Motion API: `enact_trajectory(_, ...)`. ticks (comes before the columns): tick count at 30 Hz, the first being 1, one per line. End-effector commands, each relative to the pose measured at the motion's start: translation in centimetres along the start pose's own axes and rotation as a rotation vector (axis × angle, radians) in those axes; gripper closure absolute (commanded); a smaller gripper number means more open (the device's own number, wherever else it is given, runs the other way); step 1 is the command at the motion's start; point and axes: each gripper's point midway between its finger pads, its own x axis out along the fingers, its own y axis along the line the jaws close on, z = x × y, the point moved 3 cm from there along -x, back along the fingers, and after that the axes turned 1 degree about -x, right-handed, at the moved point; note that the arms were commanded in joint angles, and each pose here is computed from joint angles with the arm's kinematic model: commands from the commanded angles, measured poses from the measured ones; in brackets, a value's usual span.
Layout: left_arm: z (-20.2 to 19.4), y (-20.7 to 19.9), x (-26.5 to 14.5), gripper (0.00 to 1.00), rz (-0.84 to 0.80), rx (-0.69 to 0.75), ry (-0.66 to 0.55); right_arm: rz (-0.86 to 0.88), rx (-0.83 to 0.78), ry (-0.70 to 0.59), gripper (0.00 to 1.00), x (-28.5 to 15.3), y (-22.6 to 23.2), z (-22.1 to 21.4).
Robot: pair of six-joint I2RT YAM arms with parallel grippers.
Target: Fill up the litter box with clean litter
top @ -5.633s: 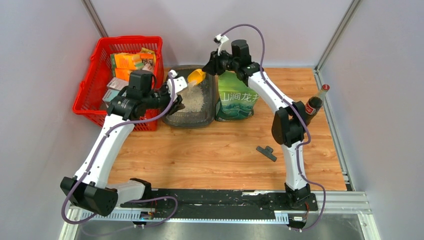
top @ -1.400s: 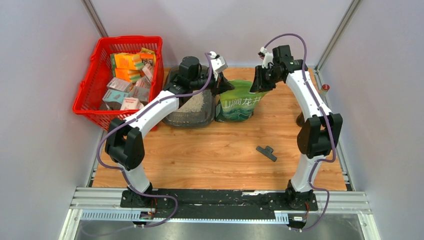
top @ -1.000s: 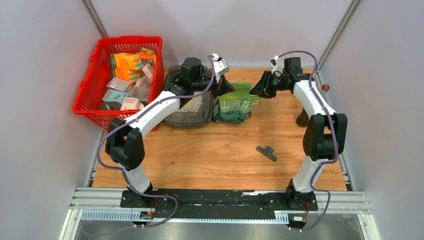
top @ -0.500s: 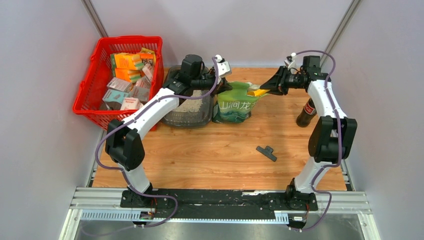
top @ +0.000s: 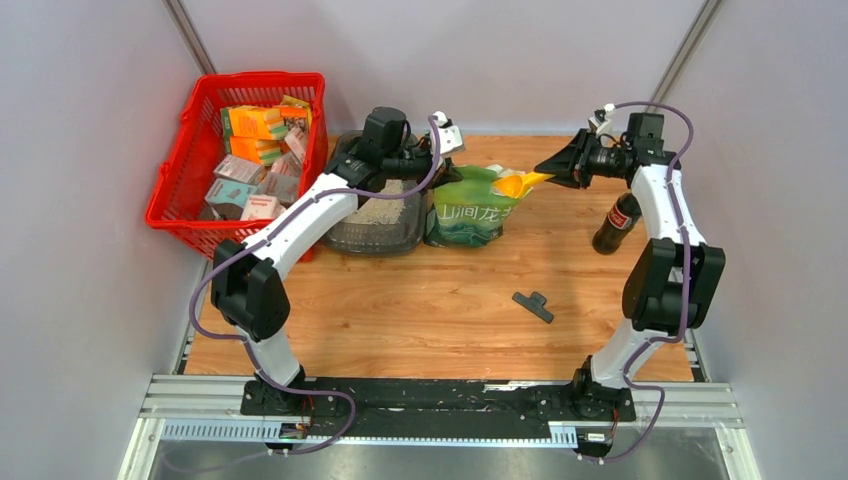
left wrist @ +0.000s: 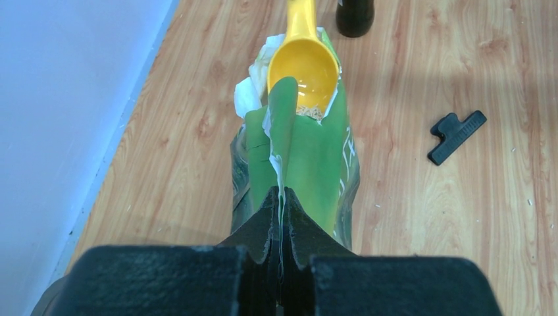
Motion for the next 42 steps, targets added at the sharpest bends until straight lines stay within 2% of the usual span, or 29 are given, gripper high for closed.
enact_trajectory(1,3.6,1.5,-1.6,1.00,0.054,0.094,-0.054,0.089,-0.055,-0.059,1.00,-2.3,3.5,0.7)
enact_trajectory(13,3.8,1.9,-1.3,1.00,0.055,0.099,-0.052,0.109,0.003,-0.067,1.00,-3.2,2.1,0.7)
enact_trajectory(16,3.9,2.1,-1.3,1.00,0.060,0.098,-0.052,0.135,0.064,-0.061,1.00,-3.0,1.2,0.6)
enact_trajectory(17,3.9,2.1,-1.3,1.00,0.061,0.096,-0.051,0.150,0.129,-0.046,1.00,-2.9,0.9,0.2)
enact_trajectory(20,4.0,2.1,-1.3,1.00,0.056,0.096,-0.048,0.191,0.141,-0.065,1.00,-2.9,0.6,0.9)
enact_trajectory(42,4.0,2.8,-1.6,1.00,0.074,0.107,-0.046,0.177,0.070,-0.137,1.00,-4.5,2.3,1.6)
